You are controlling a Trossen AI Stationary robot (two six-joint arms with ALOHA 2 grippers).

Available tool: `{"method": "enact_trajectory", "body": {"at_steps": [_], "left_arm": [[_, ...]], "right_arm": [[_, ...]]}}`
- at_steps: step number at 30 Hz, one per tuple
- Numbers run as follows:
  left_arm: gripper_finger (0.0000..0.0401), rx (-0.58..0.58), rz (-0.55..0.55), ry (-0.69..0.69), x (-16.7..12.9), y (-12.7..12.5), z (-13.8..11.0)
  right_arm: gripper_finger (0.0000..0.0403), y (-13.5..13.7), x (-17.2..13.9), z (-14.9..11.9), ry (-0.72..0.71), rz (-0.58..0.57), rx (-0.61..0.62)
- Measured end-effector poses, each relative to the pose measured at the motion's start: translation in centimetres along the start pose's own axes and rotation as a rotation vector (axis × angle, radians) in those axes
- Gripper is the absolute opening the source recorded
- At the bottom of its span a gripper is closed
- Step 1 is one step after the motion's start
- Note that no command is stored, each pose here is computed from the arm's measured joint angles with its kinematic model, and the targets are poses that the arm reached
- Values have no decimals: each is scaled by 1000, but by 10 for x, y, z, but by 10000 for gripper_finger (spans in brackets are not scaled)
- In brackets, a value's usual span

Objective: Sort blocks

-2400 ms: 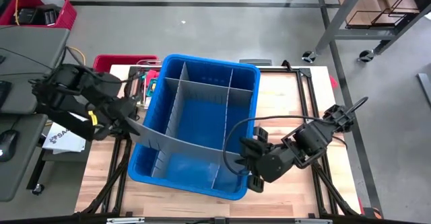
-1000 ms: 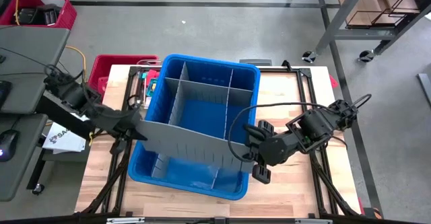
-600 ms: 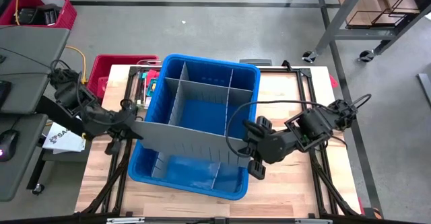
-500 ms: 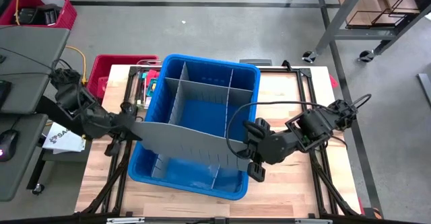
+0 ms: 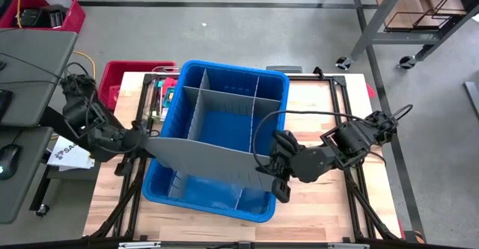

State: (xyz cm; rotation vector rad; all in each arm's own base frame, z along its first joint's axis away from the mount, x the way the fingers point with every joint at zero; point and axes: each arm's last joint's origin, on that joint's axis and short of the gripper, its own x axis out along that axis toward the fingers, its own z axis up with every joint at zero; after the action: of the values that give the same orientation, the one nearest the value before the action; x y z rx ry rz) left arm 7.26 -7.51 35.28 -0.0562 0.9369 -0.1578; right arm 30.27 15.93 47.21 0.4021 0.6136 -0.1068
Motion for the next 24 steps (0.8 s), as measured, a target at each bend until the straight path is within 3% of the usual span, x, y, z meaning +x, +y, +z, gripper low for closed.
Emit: {"method": "enact_trajectory", "body": {"at_steps": [5, 13, 20, 24], "left_arm": [[0, -37, -66, -21, -8, 2, -5], [0, -6, 2, -9, -10, 8, -10], [2, 33, -13, 153, -9, 12, -20], [2, 19, -16, 108, -10, 12, -18]], "right_arm": [[0, 1, 2, 2, -32, -18, 4], [0, 1, 6, 4, -70, -47, 4], [0, 2, 5, 9, -131, -46, 12], [0, 3, 5, 9, -147, -57, 15]]}}
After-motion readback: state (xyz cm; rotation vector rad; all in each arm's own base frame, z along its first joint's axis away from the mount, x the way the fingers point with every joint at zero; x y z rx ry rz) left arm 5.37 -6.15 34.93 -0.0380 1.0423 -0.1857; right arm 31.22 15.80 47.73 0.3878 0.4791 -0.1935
